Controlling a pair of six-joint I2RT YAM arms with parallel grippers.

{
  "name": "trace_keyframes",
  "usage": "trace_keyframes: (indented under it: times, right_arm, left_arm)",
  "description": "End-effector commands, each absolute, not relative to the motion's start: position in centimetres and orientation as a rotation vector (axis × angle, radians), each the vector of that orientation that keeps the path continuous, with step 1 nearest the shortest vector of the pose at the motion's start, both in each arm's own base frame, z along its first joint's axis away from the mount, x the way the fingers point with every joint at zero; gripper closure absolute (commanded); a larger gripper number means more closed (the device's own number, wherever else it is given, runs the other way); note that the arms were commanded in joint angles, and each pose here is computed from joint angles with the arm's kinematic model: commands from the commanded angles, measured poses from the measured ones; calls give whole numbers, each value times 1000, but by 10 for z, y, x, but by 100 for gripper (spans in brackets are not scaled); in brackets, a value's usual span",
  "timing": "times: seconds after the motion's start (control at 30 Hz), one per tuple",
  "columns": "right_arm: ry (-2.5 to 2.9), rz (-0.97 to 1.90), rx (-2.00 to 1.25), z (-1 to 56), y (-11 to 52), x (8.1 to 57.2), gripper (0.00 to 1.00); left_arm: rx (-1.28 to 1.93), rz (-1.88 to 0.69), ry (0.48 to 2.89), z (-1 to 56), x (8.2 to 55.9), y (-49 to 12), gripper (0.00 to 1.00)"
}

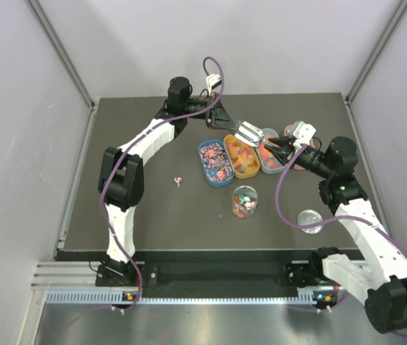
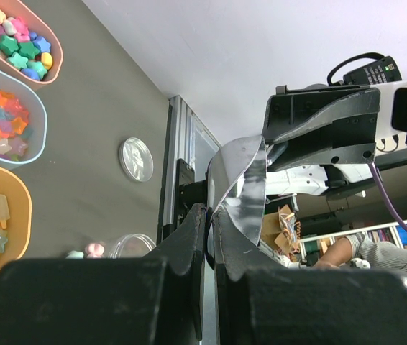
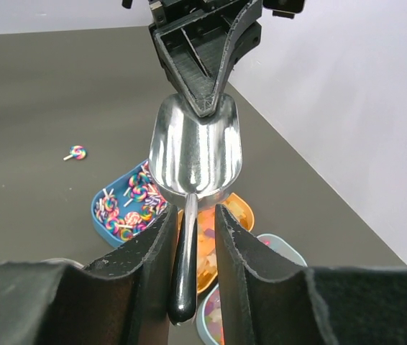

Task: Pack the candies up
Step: Adjust the spatula, then scoop the fake candies from the storage box.

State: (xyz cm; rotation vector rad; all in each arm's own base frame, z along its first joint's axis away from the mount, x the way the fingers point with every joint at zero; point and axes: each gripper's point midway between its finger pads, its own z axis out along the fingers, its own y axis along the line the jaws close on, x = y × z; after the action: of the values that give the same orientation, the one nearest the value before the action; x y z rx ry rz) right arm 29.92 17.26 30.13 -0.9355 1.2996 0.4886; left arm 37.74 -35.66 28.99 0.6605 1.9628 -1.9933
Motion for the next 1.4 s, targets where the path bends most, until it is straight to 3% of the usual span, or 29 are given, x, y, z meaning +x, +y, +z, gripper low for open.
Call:
trace_keyframes:
  times: [0.0,0.17,0.3,0.33,0.47,0.57,0.67,0.8,0.87,1.27,1.37]
  right_arm:
    - [1237,491,-951,314,178,297,73]
    - [1247,497,-949,310,178,297,79]
    - [1247,493,-943,312,178,299,92]
    - [1251,497,-943,310,178,298,100]
    - [1257,509,-946,311,179,297,100]
    - [1289,472,-942,316,173,300,100]
    - [1356,422,-971,319,163,303,100]
    - [1423,335,-977,328,143,306,100]
    - [1479,305,-967,331,135,308,100]
    - [1993,-50,-788,282,40,342,100]
    - [2113,-50,-732,266,26,347,100]
  left_arm:
    - [768,-1979,1874,307,373,-357,100]
    - [767,-1979,1873,307,374,-357,100]
    - [769,-1982,1877,305,373,-358,100]
    - [770,-1979,1875,305,373,-358,100]
    - [766,-1953,1860,307,374,-359,100]
    - [747,-1867,1806,318,385,-360,50]
    - [745,-1783,1761,328,399,-358,34]
    - [760,-1705,1707,338,410,-354,32]
    - [725,-1638,1728,335,422,-353,21]
    - [753,-908,1849,227,531,-357,31]
    - [770,-840,1845,212,540,-368,31]
